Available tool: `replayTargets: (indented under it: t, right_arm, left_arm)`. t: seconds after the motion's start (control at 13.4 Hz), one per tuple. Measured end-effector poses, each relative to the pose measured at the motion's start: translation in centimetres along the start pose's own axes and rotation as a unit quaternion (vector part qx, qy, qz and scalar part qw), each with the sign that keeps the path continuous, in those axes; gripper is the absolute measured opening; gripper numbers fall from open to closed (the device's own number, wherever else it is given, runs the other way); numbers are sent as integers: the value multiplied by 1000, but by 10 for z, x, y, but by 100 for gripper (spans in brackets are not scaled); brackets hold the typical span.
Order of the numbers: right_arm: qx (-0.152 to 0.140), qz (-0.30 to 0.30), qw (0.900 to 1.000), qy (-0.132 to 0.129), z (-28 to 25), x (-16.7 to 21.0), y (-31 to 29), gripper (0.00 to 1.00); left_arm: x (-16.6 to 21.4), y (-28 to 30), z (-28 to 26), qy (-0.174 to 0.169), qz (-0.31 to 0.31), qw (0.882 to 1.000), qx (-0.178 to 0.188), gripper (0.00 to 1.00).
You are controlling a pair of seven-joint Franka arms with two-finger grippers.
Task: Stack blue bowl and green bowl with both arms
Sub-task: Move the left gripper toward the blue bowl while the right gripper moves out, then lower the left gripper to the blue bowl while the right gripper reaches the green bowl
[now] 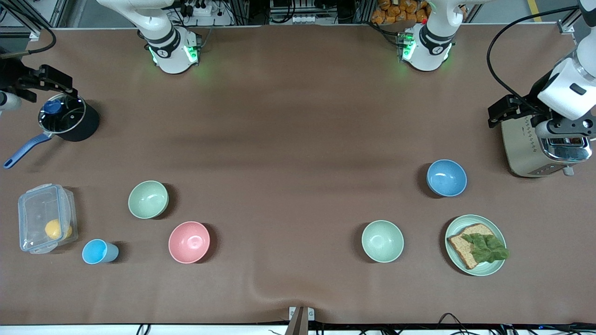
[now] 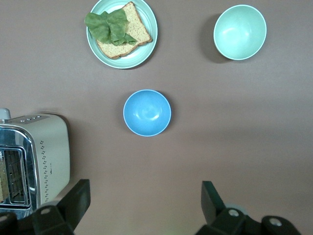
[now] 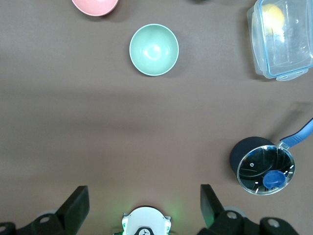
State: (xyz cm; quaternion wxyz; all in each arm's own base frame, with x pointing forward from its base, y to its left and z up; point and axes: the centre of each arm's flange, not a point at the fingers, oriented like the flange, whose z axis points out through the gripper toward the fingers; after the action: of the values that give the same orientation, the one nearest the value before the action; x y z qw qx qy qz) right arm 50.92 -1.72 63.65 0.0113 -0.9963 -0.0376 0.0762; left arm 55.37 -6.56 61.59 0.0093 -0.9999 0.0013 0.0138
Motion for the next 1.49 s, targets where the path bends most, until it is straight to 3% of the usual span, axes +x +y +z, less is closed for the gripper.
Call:
replayTargets:
  t: [0.45, 0.75, 1.12, 1.49]
  right_arm:
    - [0, 2, 1000, -5, 1, -1, 2, 100]
    - [0, 3, 1000, -12, 10, 6, 4, 100]
    - [-4, -9, 1000, -6, 40, 64, -5, 100]
    - [1, -17, 1000, -2, 105, 125, -11, 100]
  left_arm:
    - [11, -26, 17, -15, -23, 1000, 0, 100]
    - [51, -97, 95, -59, -44, 997, -7, 100]
    - [89, -123, 213, -103, -60, 993, -17, 100]
    - [81, -115, 277, -98, -56, 993, -18, 100]
